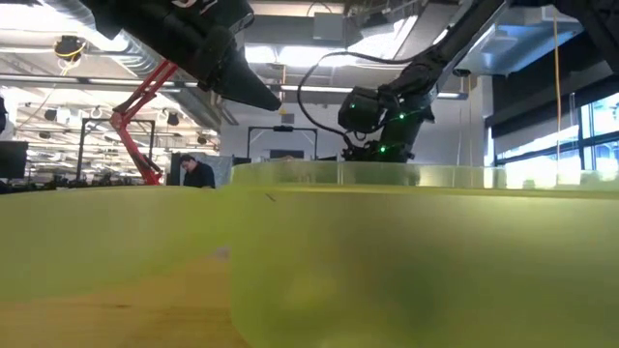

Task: Pick & place school supplies into a supply box
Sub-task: Put the pink pencil into the yellow supply box

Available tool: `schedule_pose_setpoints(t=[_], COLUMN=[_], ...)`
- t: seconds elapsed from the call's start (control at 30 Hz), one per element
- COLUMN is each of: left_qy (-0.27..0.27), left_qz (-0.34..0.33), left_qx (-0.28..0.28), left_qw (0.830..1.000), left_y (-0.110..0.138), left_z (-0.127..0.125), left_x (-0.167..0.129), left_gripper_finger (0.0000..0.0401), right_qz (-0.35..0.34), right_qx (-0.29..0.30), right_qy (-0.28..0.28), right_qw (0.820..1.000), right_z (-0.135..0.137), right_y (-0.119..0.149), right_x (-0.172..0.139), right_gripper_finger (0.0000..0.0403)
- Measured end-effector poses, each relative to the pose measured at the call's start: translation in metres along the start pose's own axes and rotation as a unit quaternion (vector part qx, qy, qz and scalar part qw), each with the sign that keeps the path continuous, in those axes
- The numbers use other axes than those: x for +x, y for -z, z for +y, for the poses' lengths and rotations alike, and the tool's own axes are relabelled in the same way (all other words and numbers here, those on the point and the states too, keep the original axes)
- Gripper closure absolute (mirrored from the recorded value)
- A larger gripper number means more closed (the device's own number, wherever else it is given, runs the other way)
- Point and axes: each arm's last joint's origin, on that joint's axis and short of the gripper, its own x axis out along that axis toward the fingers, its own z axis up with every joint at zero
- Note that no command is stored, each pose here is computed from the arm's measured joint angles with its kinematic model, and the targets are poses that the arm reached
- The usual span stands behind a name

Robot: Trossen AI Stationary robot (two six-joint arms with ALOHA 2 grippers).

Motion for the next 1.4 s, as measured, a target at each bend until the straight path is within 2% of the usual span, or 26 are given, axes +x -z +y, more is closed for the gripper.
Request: schedule_pose_setpoints(t=[0.17,0.4,0.57,1.0,1.13,1.4], left_qy=[0.000,0.000,0.000,0.000,0.000,0.000], left_qz=[0.002,0.002,0.002,0.003,0.003,0.004], left_qx=[0.001,0.001,0.001,0.001,0.002,0.002], left_qw=[1.000,1.000,1.000,1.000,1.000,1.000], left_y=[0.000,0.001,0.001,0.001,0.001,0.001], left_z=[0.000,0.000,0.000,0.000,0.000,0.000], left_x=[0.000,0.000,0.000,0.000,0.000,0.000], left_gripper_finger=[0.0175,0.0171,0.0175,0.0175,0.0174,0.0173], right_qz=[0.023,0.064,0.070,0.126,0.137,0.146], right_qx=[0.002,-0.004,-0.033,-0.108,-0.106,-0.120], right_qy=[0.012,0.031,0.030,0.033,0.010,0.017], right_qw=[1.000,0.997,0.997,0.986,0.985,0.982], right_z=[-0.005,-0.009,-0.008,0.012,0.016,0.021], right_y=[0.003,0.011,0.012,0.033,0.038,0.043], right_x=[0.003,0.001,0.001,-0.014,-0.030,-0.048], right_gripper_finger=[0.0281,0.0348,0.0383,0.0382,0.0381,0.0399])
